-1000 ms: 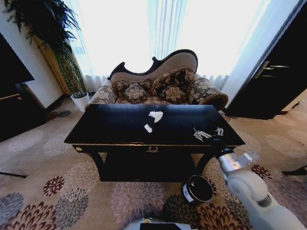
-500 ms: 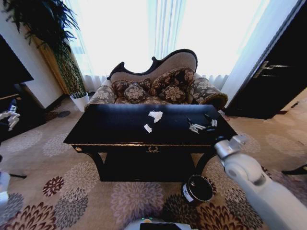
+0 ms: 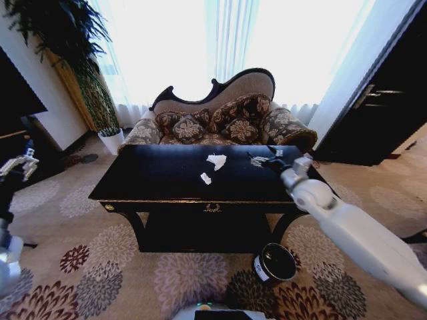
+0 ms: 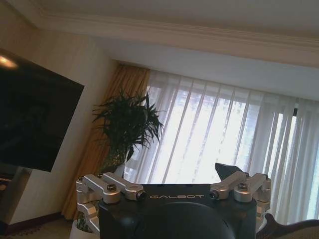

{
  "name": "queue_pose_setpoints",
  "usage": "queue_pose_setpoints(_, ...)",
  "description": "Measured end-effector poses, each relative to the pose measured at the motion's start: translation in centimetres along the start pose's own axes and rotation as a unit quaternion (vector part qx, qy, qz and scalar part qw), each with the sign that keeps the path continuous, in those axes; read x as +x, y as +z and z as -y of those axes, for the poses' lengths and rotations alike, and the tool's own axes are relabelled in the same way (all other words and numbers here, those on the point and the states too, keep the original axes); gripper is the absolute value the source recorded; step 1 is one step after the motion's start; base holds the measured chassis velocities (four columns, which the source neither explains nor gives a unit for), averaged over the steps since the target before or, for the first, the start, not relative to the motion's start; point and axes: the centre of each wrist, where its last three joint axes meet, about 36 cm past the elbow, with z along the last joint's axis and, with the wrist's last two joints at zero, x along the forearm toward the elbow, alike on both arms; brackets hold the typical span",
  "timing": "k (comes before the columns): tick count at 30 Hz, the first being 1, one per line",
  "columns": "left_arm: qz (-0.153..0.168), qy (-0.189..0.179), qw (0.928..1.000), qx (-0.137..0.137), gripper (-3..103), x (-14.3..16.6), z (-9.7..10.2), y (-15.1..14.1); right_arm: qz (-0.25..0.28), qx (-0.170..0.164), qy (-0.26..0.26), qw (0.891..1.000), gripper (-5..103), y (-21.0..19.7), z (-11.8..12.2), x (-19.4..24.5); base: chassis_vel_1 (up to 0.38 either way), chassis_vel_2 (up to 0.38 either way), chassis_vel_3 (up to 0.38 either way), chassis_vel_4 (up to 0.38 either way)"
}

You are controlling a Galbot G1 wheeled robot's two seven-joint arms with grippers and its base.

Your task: Move to the front of the table and place the trash on the table into the trash bin.

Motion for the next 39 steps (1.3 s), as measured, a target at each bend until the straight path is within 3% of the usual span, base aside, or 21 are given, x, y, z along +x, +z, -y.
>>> queue_pose_setpoints(4,-0.002,-0.002,1.0,-0.005,100,0.1,0.0,0.2,-0.008,0.012,-0.037,0.999,100,-0.6,-2.6,-1.7,0.0,0.0,0.0,0.0)
queue_pose_setpoints(12,0.002,-0.007,0.9999,-0.012,100,-0.2,-0.4,-0.1,-0.018,0.056,-0.062,0.996,100,-3.7,-4.2,-4.5,0.0,0.0,0.0,0.0)
queue_pose_setpoints(18,0.004,-0.009,0.9999,-0.013,100,-0.2,-0.6,-0.2,-0.096,0.08,-0.075,0.989,100,-5.2,-5.0,-8.4,0.0,0.0,0.0,0.0)
queue_pose_setpoints(20,0.004,-0.01,0.9999,-0.012,100,-0.2,-0.7,-0.2,-0.132,0.082,-0.075,0.985,100,-5.5,-5.3,-10.0,0.0,0.0,0.0,0.0)
queue_pose_setpoints(29,0.006,-0.02,0.9997,-0.013,100,-0.4,-1.4,-0.1,-0.186,0.076,-0.082,0.976,100,-6.5,-6.2,-13.1,0.0,0.0,0.0,0.0)
queue_pose_setpoints(32,0.008,-0.025,0.9996,-0.012,100,-0.6,-1.9,-0.1,-0.24,0.073,-0.085,0.964,100,-7.4,-6.2,-14.2,0.0,0.0,0.0,0.0)
queue_pose_setpoints(39,0.006,-0.024,0.9996,-0.009,100,-0.8,-2.2,0.3,-0.258,0.068,-0.076,0.961,100,-7.4,-6.5,-15.7,0.0,0.0,0.0,0.0)
